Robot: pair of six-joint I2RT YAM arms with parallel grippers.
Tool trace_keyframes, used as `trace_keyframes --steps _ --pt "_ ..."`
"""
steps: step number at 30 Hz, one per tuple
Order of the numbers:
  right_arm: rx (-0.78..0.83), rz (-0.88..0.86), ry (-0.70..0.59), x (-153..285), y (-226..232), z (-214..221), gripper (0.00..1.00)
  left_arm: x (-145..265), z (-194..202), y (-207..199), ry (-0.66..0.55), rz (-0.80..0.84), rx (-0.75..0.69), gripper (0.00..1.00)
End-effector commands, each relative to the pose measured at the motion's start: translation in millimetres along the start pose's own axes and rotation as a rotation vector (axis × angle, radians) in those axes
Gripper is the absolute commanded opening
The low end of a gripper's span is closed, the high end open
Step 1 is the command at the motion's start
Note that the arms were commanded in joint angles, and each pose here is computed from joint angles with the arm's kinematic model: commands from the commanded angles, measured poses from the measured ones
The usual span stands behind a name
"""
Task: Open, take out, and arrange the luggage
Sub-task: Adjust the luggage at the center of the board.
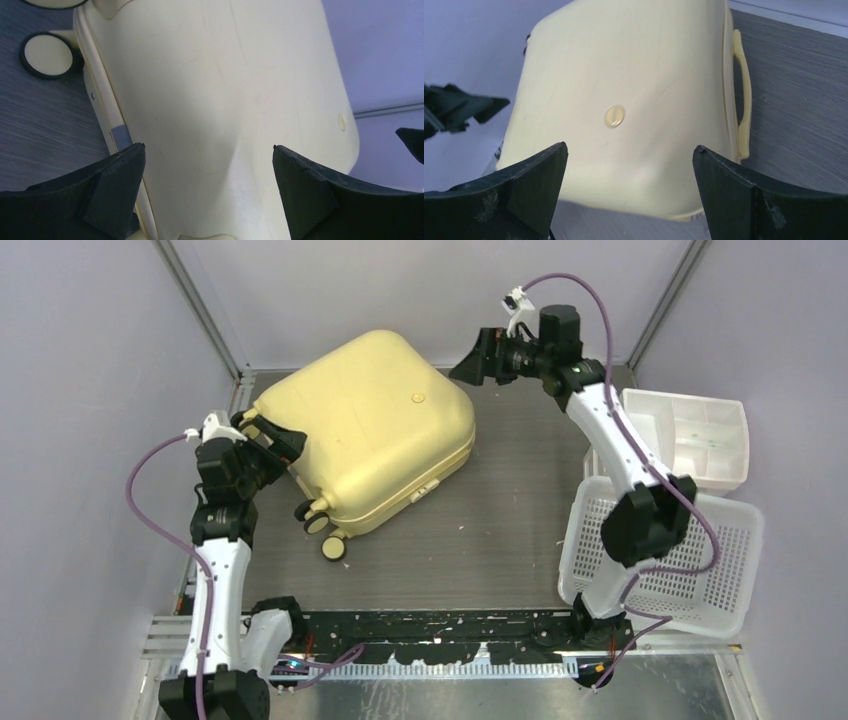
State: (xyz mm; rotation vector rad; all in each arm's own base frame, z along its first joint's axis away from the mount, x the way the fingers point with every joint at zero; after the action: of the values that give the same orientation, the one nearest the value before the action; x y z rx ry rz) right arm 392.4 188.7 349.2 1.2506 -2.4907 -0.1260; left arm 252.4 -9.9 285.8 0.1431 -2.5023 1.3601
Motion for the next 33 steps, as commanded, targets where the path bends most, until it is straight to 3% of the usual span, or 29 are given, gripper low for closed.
trace_keyframes --steps 1,7,15,23,26,29,33 --pt "-0.178 0.099 0.052 -51 -41 9 1.0 -19 -4 0 0.002 0.015 0.027 1.0" --pt "-0.287 0.002 0.131 -93 -56 39 1.0 -50 -7 9 0.035 -0.034 0.042 1.0" --pt "-0.315 -0.239 0.2 -76 30 87 0.99 -73 -5 8 0.122 0.015 0.04 1.0" --pt "-0.332 -0.236 0.331 -52 118 155 0.97 -55 -5 5 0.149 0.03 -0.058 0.97" --pt "-0.253 -0.217 0.297 -35 132 152 0.98 -59 -5 -2 0.191 0.084 -0.086 0.97" --pt "-0.063 -0.16 0.237 -12 125 133 1.0 -76 -9 -8 0.227 0.12 -0.094 0.96" --pt "0.137 -0.086 0.158 34 98 113 1.0 -83 -34 -28 0.182 0.11 -0.154 0.95"
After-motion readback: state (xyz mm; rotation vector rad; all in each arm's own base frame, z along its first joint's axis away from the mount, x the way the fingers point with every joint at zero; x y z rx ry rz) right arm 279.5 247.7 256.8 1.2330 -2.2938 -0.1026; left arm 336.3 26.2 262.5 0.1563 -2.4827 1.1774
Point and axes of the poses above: each gripper's point midway between its finger pads, its own x axis back along the fingers, its own y axis along the line the jaws close on, z = x × y, the point moved 6 cm from there along x, back along the fingers, and after that the axes turned 15 degrees about x, right-handed, at the moved point
